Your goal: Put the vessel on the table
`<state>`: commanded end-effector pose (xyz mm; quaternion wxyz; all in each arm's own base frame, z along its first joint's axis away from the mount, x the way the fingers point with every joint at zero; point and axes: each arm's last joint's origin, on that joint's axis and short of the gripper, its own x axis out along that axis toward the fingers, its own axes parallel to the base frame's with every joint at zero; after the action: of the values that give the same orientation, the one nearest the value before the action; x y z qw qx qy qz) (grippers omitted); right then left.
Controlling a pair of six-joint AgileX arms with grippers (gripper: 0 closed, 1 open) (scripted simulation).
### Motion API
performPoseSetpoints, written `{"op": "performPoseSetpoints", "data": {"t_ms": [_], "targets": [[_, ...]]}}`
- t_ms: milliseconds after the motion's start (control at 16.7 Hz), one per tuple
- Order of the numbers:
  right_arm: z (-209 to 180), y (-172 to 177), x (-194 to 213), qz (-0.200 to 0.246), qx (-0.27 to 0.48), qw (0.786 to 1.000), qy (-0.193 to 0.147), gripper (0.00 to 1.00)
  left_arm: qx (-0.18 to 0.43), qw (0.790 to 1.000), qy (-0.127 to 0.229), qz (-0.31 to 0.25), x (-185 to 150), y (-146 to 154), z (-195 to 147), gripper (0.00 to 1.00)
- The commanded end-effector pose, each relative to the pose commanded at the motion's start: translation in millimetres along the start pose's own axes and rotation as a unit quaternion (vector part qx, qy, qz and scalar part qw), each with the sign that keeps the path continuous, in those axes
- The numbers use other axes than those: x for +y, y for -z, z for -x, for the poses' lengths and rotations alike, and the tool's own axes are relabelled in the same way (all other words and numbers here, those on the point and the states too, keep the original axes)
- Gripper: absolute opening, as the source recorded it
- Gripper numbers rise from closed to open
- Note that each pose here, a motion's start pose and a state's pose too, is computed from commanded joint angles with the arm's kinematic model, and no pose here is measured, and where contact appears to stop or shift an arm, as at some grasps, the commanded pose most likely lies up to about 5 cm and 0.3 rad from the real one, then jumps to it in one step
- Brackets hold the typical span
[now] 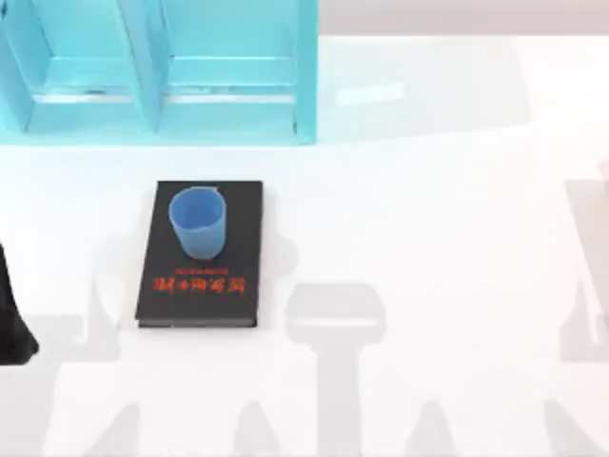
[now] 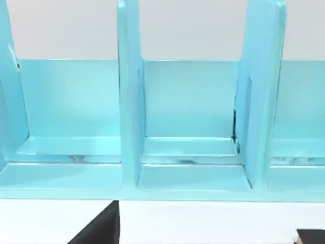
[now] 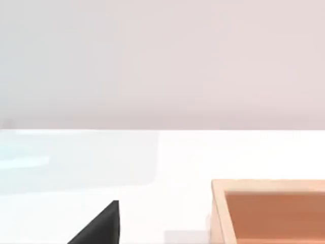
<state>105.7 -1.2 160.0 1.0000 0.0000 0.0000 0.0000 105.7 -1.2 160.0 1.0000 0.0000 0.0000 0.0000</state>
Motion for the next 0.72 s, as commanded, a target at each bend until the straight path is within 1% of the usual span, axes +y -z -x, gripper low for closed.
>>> {"op": "performPoseSetpoints", "data": {"t_ms": [180,360,540,720], "targets": [[0.0,-1.6,0.4,-0.001,0.002,1.0,-0.001,1.0,0.0,1.0,0.0,0.0,0.0,0.0,0.0,1.0],[-1.0,-17.1,3.7,-0.014,0.023,1.0,-0.012,1.0,0.0,1.0,0.0,0.0,0.0,0.0,0.0,1.0],[-6.7,-47.0,10.6,-0.037,0.066,0.997,-0.03,1.0,0.0,1.0,0.0,0.0,0.0,0.0,0.0,1.0],[-22.6,-86.4,22.8,-0.063,0.127,0.989,-0.047,1.0,0.0,1.0,0.0,0.0,0.0,0.0,0.0,1.0]]}}
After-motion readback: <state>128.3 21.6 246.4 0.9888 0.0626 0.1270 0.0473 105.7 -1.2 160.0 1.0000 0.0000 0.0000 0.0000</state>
